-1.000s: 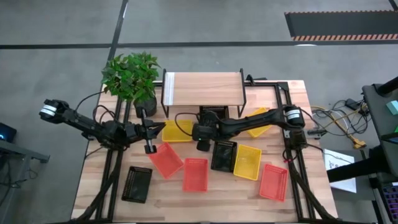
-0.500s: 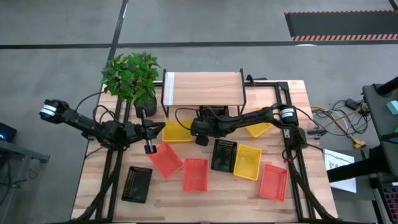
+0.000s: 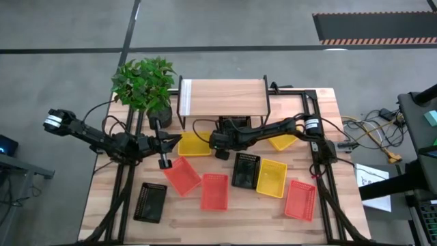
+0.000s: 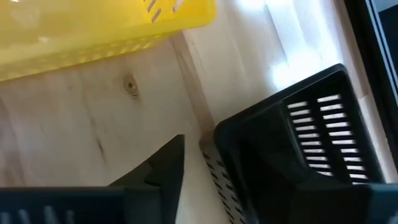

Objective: Stack baskets on shelf by color
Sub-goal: Put the top right black bin on the shelf

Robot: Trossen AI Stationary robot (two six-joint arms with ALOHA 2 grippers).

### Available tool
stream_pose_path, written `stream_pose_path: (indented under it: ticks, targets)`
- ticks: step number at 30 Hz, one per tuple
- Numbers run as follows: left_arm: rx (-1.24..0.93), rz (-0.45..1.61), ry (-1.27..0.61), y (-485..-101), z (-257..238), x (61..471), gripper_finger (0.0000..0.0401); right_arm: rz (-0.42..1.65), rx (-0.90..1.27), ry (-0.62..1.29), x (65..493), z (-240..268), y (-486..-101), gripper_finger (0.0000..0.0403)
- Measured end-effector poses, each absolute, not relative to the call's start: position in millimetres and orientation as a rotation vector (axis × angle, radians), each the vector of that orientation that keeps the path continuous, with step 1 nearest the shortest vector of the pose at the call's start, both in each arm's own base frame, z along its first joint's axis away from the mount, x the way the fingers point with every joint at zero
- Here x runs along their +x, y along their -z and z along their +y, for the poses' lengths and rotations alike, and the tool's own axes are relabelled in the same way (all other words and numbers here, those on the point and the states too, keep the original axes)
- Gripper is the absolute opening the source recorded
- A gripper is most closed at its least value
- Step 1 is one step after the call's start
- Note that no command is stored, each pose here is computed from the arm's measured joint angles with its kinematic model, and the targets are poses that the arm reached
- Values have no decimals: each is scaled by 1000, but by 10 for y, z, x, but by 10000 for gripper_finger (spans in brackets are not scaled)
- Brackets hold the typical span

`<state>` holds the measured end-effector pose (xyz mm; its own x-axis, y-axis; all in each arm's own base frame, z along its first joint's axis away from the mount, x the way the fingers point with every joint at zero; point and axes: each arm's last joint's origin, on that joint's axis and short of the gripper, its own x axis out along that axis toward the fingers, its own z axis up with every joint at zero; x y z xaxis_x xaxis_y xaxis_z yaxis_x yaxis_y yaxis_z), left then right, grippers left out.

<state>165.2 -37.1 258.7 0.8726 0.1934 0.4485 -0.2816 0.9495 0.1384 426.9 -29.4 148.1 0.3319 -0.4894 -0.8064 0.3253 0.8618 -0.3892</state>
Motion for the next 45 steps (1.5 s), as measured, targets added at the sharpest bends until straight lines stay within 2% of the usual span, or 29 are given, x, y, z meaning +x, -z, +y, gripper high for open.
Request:
stream_pose_path:
  ticks: [10, 19, 26, 32, 41, 45]
  targets:
    - [203, -446, -250, -2587, -371, 1652, 10, 1126, -162, 501, 4245, -248, -1527, 15]
    - [202, -446, -253, -2588, -370, 1652, 10, 1173, -196, 406, 4090, -95, -1822, 9]
    - [202, -446, -253, -2589, -370, 1653, 10, 1186, -285, 132, 3898, 140, -2241, 9]
    - [201, -447, -253, -2591, -370, 1652, 10, 1091, -432, -179, 3625, 442, -2714, 9]
    - [182, -502, -265, -2661, -361, 1624, 10, 848, -799, -502, 3065, 1087, -3300, 9]
    - [166, -538, -272, -2697, -353, 1598, 10, 767, -848, -579, 2859, 1338, -3426, 9]
